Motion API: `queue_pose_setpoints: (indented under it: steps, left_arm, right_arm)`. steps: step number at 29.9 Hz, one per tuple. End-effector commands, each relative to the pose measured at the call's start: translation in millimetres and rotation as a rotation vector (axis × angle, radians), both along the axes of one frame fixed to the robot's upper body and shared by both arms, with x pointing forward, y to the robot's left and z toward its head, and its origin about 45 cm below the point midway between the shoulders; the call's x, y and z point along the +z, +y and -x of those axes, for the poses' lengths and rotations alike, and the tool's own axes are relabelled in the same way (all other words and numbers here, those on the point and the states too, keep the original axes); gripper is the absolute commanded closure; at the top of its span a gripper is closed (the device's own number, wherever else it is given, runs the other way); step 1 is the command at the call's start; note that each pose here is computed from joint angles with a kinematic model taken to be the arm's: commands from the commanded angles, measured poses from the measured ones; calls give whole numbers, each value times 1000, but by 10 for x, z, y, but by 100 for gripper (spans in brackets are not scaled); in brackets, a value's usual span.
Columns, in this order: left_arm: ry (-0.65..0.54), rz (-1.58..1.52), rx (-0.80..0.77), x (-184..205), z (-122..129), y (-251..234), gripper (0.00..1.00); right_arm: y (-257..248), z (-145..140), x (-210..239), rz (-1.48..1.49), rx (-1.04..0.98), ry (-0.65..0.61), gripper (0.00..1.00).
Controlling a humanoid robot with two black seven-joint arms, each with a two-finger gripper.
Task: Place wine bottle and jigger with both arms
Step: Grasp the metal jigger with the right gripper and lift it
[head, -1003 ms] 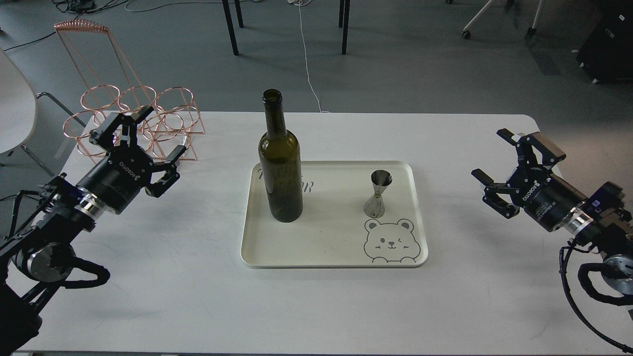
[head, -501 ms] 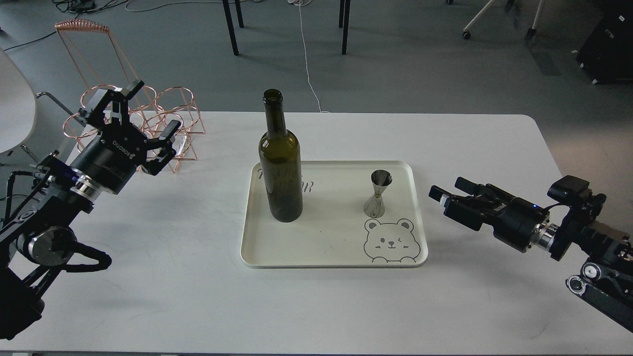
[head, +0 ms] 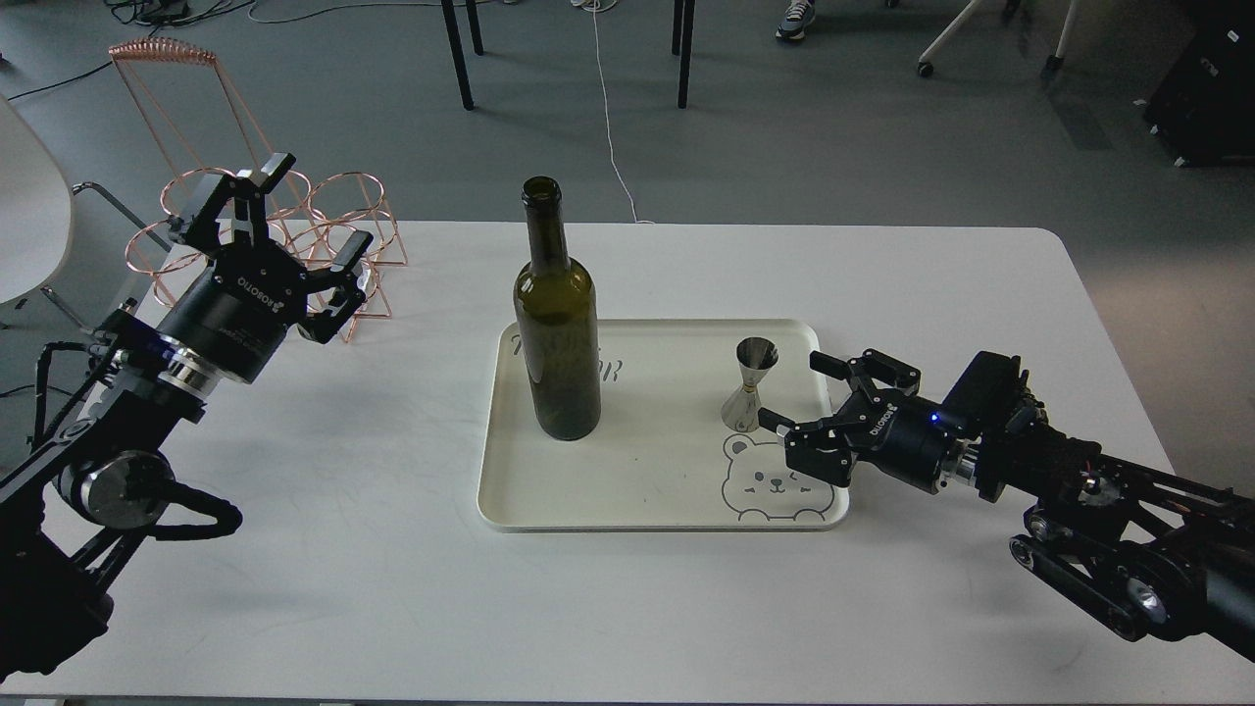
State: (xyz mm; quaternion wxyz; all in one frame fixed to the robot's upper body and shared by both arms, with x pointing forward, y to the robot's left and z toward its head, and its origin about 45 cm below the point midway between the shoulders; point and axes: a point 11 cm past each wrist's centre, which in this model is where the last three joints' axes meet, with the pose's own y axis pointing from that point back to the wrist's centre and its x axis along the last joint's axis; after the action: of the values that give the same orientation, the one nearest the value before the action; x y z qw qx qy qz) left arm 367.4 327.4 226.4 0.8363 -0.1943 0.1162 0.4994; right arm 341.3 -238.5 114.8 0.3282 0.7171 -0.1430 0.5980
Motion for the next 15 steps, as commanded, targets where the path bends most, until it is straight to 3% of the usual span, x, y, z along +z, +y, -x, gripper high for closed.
queue_pose_setpoints:
  steps: [1,5,8,9,12,15]
  left_arm:
    - [-3,13,-1,-6,3,-29,1]
    - [-5,22,-5,-10,4,-64,1]
    - [-7,24,-8,-6,2,-78,1]
    - [-9,25,-8,1,1,-78,1]
    - [-8,26,-9,-1,1,-84,1]
    - [-6,26,-9,-10,6,-85,1]
  right_arm:
    - [171,-71,-130,2,0,5,1]
    - [345,-117,-197,-15,-2,4,3]
    - [363,-130,-223,-18,-9,-6,10]
    - [350,-133,-227,-16,-12,-7,15]
    - [346,-134,-228,-16,-13,-8,48]
    - [347,-143,-215,-19,-13,-15,63]
